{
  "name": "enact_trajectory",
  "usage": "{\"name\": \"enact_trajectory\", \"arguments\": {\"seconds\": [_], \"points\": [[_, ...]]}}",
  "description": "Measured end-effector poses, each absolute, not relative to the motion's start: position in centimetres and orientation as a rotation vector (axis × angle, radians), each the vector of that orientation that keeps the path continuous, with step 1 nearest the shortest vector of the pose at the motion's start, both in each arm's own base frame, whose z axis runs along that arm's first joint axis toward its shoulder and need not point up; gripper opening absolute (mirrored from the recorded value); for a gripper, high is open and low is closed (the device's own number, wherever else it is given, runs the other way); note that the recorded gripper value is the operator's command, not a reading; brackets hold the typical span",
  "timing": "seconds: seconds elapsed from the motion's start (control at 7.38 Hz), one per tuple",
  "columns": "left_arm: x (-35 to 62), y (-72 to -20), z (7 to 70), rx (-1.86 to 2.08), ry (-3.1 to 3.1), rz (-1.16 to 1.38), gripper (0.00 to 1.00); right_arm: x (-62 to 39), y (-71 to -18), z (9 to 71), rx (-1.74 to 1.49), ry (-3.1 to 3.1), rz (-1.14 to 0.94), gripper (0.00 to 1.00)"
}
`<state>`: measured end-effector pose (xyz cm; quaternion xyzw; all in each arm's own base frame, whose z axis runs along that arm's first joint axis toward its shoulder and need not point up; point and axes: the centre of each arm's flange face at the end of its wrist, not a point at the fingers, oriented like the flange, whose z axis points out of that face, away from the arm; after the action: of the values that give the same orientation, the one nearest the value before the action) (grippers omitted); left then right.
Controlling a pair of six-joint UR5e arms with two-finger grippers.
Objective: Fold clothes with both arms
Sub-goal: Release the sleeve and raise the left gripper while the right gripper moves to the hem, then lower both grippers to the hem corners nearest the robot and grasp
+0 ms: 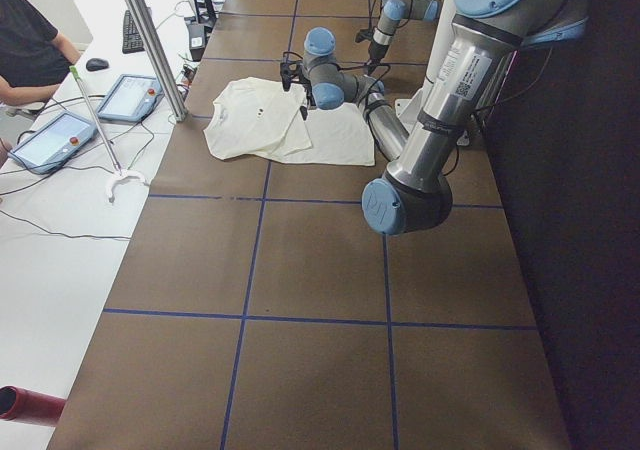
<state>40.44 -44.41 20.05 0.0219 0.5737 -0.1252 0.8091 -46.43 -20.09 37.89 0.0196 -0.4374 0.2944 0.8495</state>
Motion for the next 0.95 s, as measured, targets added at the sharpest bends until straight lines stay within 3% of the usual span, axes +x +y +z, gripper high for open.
{"name": "enact_trajectory", "arguments": {"seconds": [0.41,0.95], "points": [[45.0,-39.2,25.3,0.025,1.123,-0.436,0.68,-45.3,-20.1,36.6,0.036,-0.948,0.622,0.0],[49.0,-29.8,30.6,-0.007,0.892,-0.443,0.67,-44.9,-20.3,36.5,0.038,-0.95,0.625,0.0]]}}
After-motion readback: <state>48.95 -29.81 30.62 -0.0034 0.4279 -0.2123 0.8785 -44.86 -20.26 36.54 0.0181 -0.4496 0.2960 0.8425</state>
